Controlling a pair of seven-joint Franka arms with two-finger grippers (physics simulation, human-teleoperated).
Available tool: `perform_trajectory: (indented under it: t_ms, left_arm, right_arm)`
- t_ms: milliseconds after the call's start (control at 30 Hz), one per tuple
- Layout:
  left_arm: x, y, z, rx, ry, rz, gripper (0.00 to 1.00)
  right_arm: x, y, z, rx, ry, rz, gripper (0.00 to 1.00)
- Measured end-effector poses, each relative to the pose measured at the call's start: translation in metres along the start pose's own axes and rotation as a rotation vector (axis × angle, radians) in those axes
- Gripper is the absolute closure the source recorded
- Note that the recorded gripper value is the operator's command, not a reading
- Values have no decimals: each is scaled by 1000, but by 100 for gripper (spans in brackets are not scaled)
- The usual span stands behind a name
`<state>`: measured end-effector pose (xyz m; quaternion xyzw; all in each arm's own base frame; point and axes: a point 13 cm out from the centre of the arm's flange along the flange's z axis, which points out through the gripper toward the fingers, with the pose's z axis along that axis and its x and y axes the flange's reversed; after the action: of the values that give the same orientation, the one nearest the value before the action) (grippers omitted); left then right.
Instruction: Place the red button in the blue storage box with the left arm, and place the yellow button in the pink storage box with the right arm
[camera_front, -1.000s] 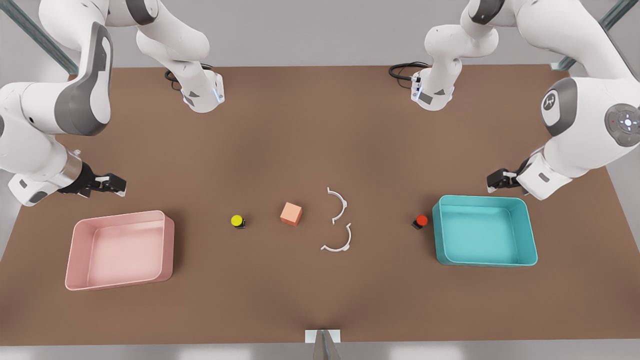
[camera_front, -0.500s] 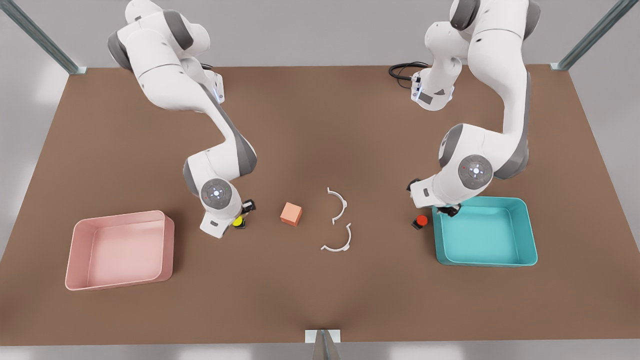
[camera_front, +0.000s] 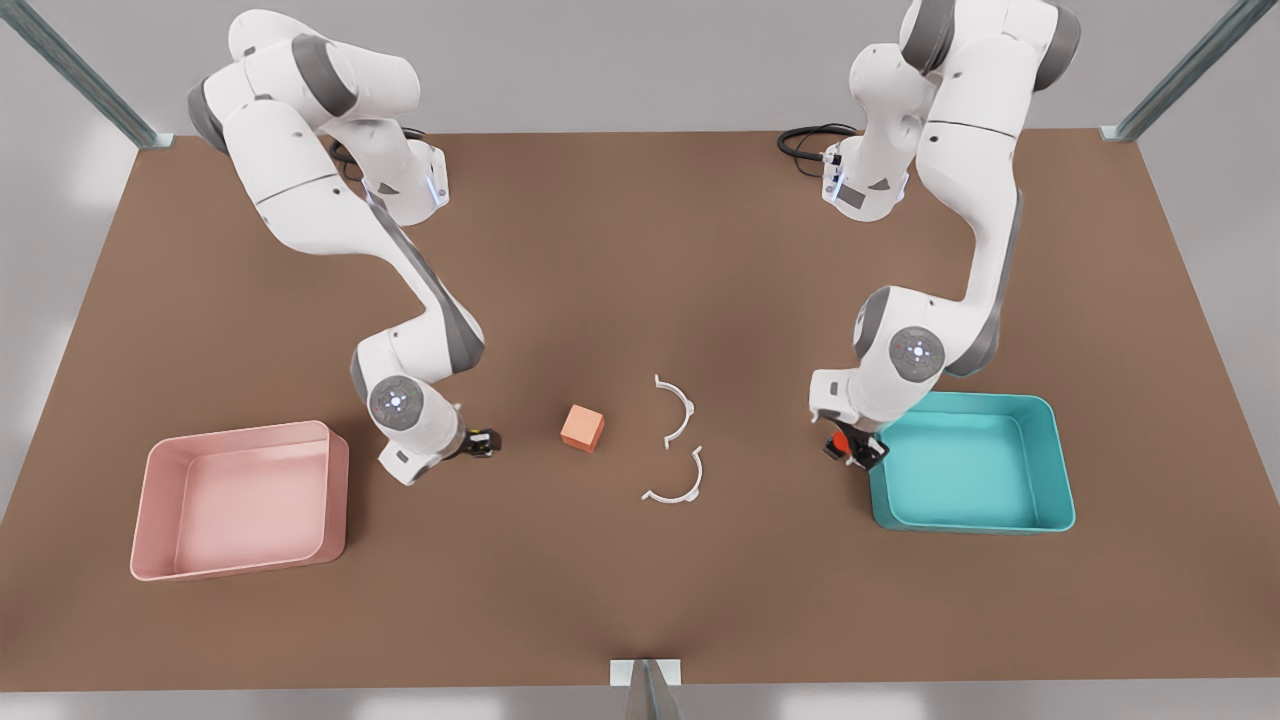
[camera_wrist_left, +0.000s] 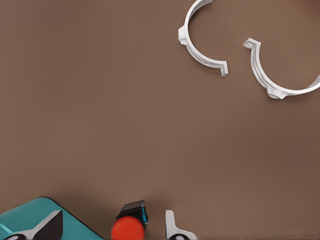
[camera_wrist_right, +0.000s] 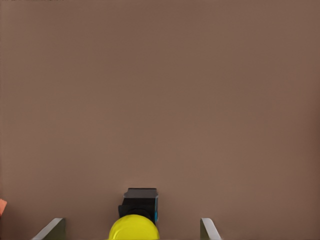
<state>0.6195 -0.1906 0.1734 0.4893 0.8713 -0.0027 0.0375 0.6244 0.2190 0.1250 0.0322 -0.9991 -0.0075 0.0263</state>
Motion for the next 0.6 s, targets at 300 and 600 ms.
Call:
perform_trajectory:
  t_ms: [300,600]
  left_arm:
    - [25,2,44,-3,0,140,0]
    - [60,3,86,28,26,223,0]
  right_arm:
    - [19,-5,41,-17,19,32,0]
    - [33,7,61,-22,8,15,0]
